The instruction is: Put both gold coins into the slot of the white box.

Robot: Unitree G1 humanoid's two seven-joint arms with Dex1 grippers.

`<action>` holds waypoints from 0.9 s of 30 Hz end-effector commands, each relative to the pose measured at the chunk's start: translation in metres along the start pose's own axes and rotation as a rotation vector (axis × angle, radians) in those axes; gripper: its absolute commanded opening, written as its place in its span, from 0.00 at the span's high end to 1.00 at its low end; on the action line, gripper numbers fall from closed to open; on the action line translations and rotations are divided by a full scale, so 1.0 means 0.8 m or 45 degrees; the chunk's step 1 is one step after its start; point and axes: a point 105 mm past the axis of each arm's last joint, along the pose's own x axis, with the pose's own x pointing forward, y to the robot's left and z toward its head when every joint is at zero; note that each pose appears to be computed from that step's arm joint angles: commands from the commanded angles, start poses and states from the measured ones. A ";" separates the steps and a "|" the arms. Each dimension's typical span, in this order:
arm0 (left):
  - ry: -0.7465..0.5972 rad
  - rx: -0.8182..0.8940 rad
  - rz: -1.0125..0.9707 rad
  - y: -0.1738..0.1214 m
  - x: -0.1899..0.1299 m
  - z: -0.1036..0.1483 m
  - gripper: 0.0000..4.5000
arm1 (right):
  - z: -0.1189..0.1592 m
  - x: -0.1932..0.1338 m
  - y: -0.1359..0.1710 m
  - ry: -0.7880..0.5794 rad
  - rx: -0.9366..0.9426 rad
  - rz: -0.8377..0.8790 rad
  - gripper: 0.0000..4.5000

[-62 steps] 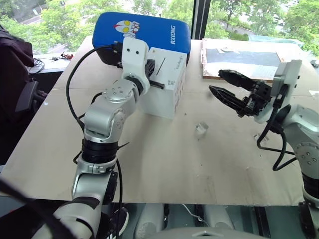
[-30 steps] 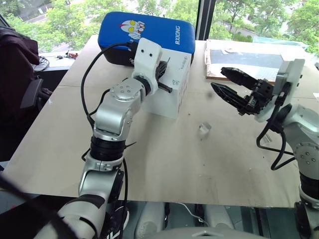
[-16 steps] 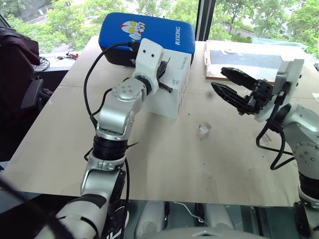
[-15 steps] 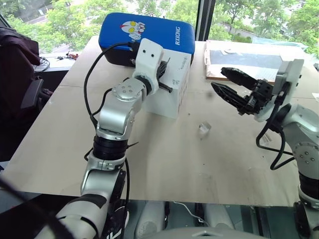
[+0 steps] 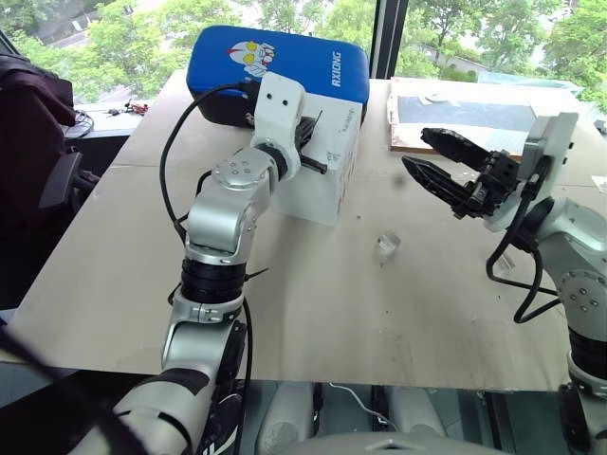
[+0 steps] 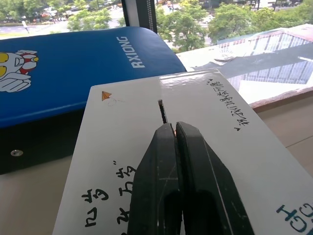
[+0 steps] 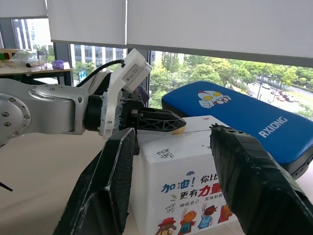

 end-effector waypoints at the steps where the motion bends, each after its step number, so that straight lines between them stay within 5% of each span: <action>1: 0.169 -0.025 0.054 0.008 0.002 -0.037 1.00 | 0.015 -0.004 0.000 -0.012 -0.069 0.010 0.42; 18: 0.285 -0.150 0.061 0.000 0.005 -0.038 1.00 | 0.004 -0.008 0.001 0.085 -0.056 0.021 0.42; 21: 0.277 -0.158 0.053 -0.001 0.004 -0.036 0.80 | 0.003 -0.008 0.002 0.086 -0.056 0.019 0.40; 27: 0.221 -0.137 0.088 0.005 0.007 -0.025 0.22 | 0.004 -0.008 0.002 0.082 -0.052 0.015 0.40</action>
